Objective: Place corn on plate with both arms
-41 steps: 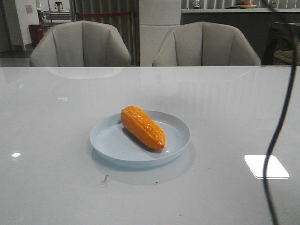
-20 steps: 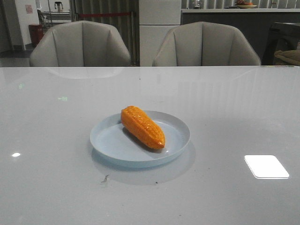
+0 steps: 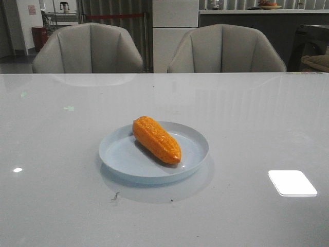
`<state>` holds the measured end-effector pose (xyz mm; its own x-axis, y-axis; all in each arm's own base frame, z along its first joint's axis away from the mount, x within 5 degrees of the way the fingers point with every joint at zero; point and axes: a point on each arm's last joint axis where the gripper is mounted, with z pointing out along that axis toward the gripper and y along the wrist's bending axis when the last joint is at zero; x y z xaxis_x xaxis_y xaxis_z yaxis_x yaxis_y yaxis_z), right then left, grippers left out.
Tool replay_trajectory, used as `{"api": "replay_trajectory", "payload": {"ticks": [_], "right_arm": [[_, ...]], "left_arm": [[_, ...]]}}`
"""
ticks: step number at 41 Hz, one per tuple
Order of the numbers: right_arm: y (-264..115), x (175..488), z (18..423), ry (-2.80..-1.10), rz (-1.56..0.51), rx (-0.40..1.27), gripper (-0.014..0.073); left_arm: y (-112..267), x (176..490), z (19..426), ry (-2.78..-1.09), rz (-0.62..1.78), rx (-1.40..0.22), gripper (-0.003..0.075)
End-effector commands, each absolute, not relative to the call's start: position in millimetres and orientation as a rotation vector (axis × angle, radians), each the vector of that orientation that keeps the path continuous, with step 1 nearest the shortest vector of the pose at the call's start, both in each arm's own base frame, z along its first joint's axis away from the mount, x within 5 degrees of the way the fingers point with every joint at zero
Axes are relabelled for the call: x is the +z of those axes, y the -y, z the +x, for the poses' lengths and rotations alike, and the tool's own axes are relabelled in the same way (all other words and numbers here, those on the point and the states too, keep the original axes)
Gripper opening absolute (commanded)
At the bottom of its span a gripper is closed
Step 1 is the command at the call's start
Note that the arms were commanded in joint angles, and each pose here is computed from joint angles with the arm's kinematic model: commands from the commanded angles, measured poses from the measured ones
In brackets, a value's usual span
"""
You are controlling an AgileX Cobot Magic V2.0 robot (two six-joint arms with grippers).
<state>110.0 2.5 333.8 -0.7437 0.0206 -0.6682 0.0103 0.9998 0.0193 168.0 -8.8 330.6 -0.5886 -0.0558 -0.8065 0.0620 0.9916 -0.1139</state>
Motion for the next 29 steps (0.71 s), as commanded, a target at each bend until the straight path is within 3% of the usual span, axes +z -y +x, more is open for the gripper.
{"api": "replay_trajectory", "payload": {"ticks": [1, 29], "right_arm": [[-1.6, 347.4, 100.4, -2.255, 0.036, 0.026, 0.0519], [-1.5, 351.5, 92.8, -2.216, 0.036, 0.031, 0.0517]], "left_arm": [[7.6, 344.7, 170.9, -2.103, -0.012, -0.155, 0.0452], [7.6, 344.7, 170.9, -2.103, -0.012, -0.155, 0.0452]]}}
